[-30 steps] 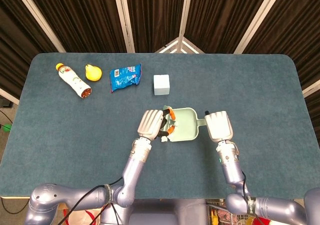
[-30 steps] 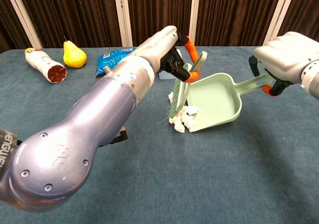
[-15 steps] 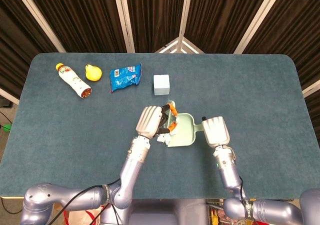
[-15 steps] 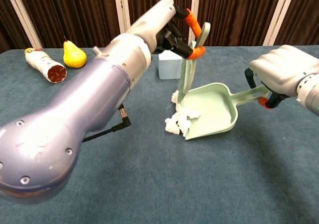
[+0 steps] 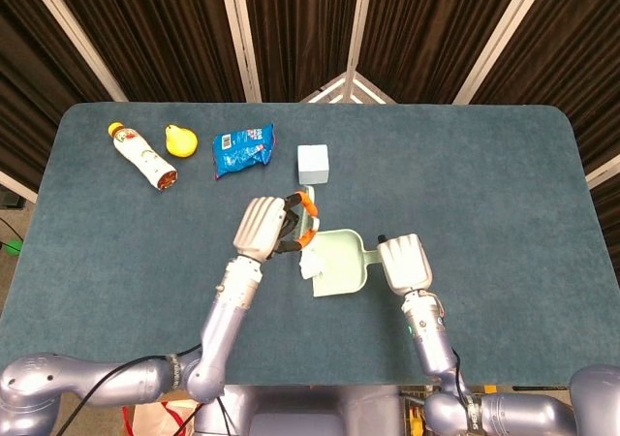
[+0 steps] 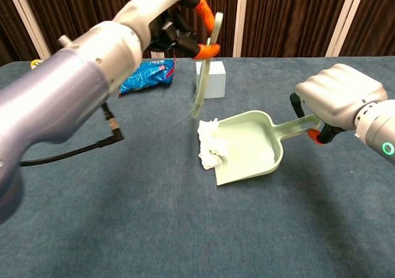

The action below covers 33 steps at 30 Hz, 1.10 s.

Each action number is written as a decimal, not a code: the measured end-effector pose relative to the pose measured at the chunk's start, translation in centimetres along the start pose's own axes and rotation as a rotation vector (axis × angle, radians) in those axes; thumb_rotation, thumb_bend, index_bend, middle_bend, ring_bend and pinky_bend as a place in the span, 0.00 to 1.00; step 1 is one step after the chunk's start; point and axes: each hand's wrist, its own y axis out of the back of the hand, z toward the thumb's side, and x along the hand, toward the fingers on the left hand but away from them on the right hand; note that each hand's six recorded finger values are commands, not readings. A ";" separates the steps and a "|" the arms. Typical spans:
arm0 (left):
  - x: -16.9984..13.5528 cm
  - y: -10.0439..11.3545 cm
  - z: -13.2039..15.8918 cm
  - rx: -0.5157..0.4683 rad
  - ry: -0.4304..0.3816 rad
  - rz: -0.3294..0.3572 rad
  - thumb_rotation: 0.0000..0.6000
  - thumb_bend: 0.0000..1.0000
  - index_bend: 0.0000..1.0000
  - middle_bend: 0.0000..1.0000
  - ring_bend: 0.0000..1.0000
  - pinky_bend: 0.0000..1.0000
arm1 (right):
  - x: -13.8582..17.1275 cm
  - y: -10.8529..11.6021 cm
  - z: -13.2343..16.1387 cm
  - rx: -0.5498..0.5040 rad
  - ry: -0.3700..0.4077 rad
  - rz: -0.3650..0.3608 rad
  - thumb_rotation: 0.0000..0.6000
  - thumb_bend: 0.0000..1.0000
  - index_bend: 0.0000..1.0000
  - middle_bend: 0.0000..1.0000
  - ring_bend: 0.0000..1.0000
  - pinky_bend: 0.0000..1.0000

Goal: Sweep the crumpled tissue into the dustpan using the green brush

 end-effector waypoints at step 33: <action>-1.2 -6.2 -2.0 0.079 0.030 -0.096 1.00 0.64 0.77 1.00 1.00 1.00 | -1.1 0.3 -1.7 0.040 -0.043 -0.009 1.00 0.47 0.59 0.82 0.84 0.82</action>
